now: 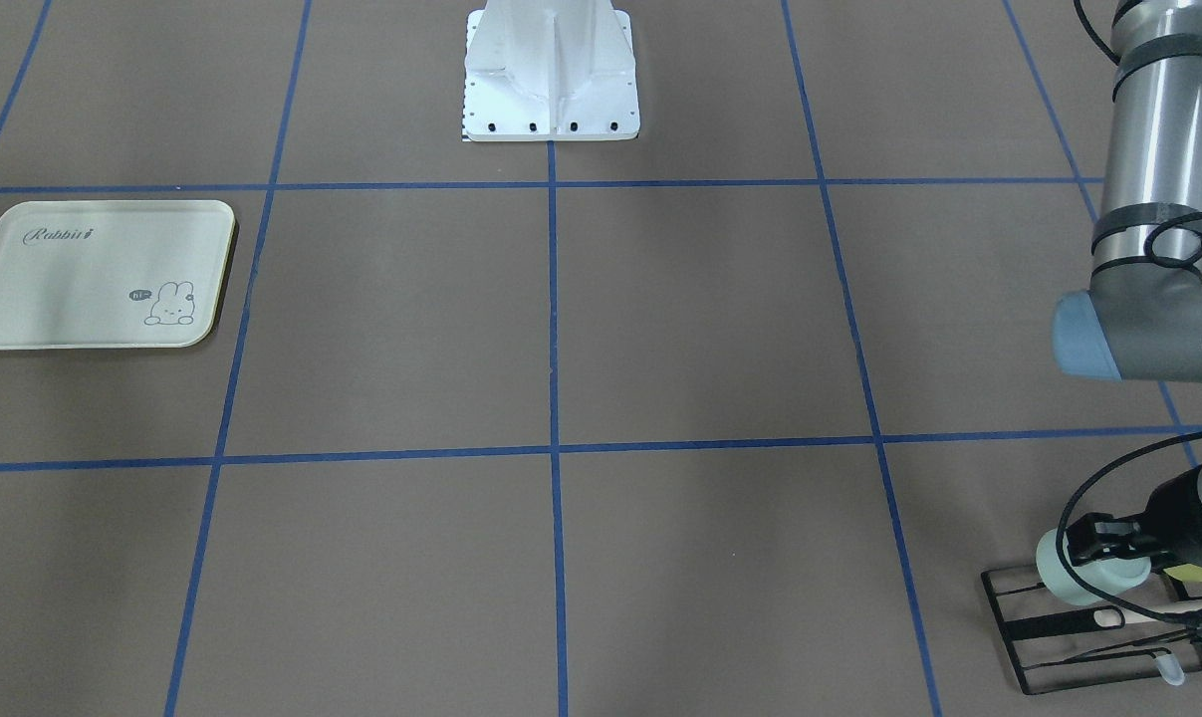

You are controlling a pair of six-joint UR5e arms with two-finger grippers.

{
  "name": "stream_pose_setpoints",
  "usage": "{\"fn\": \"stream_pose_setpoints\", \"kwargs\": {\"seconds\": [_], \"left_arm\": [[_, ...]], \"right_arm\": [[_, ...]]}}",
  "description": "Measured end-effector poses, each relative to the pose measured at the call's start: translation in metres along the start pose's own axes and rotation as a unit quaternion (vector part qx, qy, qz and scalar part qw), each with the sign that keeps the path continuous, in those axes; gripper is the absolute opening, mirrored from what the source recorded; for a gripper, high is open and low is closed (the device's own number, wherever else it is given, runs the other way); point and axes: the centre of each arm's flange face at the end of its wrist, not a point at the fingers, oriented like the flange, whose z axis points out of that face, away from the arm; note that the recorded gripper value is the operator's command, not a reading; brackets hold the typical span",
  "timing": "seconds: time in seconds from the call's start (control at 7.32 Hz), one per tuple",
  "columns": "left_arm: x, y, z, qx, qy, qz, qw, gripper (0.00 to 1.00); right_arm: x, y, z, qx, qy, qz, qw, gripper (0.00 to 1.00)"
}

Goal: Left arm grabs green cup and hands to right arm on tray

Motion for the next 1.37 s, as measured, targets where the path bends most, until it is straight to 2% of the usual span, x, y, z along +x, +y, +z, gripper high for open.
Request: {"fn": "stream_pose_setpoints", "kwargs": {"seconds": [0.68,1.09,1.37], "left_arm": [[-0.001,-0.004,-0.023,0.013,0.006,0.001,0.9999,0.00],[-0.011,-0.009,-0.056,0.024,0.038,-0.006,0.9990,0.00],[-0.008,-0.009,-0.095,0.032,0.058,-0.012,0.9977,0.00]], "right_arm": [[-0.003,0.000,-0.003,0.002,-0.003,0.000,1.0000,1.00],[-0.003,0.000,-0.003,0.002,-0.006,-0.001,1.0000,1.00],[-0.003,0.001,-0.003,0.002,-0.006,0.000,1.0000,1.00]]}}
